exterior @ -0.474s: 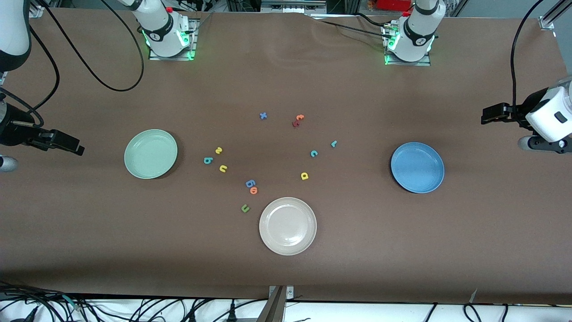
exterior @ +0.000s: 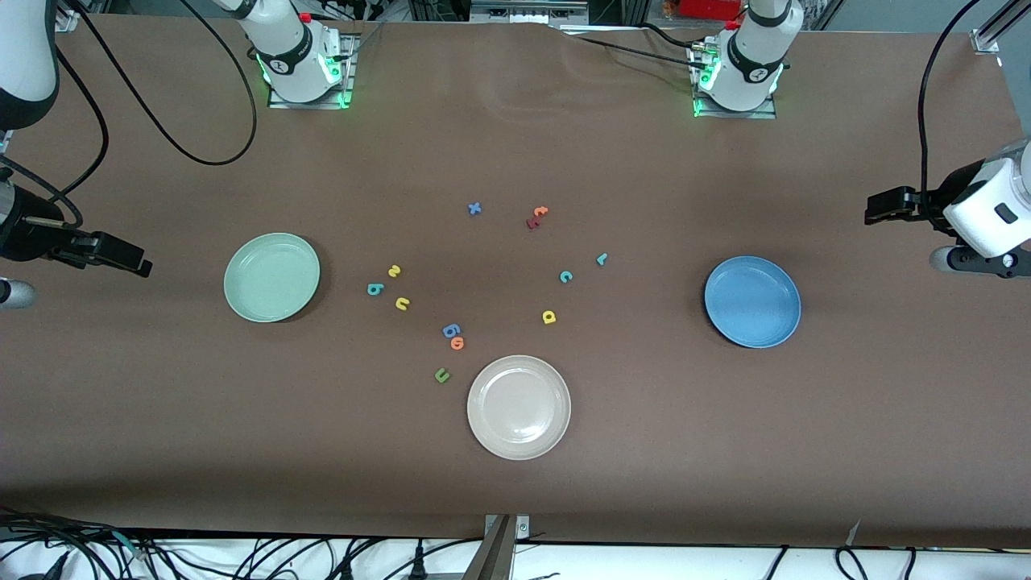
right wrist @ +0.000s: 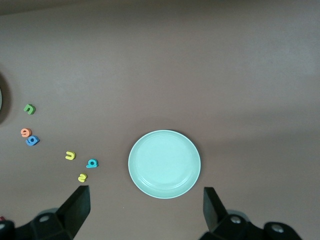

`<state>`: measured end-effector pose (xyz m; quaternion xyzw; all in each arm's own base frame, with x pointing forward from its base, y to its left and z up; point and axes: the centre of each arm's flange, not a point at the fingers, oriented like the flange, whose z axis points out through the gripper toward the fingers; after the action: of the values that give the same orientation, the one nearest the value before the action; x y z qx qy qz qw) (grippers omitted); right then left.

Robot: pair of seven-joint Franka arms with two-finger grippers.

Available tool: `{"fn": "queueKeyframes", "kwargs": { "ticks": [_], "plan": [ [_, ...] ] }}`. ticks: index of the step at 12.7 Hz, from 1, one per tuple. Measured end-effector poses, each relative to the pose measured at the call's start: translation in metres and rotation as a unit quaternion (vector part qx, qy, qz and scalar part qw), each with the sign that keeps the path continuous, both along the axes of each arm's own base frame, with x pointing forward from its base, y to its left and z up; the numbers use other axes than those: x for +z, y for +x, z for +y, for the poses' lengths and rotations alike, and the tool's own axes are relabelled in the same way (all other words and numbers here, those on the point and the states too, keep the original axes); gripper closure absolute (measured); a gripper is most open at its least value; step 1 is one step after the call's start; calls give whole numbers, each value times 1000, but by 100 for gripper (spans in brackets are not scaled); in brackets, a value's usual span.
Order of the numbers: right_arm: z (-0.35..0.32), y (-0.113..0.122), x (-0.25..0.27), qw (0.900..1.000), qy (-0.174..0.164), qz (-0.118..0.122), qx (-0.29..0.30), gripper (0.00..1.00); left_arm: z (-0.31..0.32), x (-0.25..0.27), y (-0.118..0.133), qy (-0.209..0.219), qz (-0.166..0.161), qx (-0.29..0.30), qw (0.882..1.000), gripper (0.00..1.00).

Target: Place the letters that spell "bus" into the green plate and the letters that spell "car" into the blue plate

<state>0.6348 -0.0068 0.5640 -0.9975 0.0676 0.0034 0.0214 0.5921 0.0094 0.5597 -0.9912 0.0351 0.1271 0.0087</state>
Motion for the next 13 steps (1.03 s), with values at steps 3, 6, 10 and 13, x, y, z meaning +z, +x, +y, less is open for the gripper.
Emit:
{"fn": "queueKeyframes", "kwargs": {
  "ticks": [3,6,10,13],
  "plan": [
    [0,0,0,1000,0,0,0,0,0,0,0,0,0,0,1000,0],
    [0,0,0,1000,0,0,0,0,-1,-1,0,0,1,-1,1000,0],
    [0,0,0,1000,0,0,0,0,-1,-2,1,0,2,-1,1000,0],
    [0,0,0,1000,0,0,0,0,-3,-5,2,0,4,-3,1000,0]
  ]
}}
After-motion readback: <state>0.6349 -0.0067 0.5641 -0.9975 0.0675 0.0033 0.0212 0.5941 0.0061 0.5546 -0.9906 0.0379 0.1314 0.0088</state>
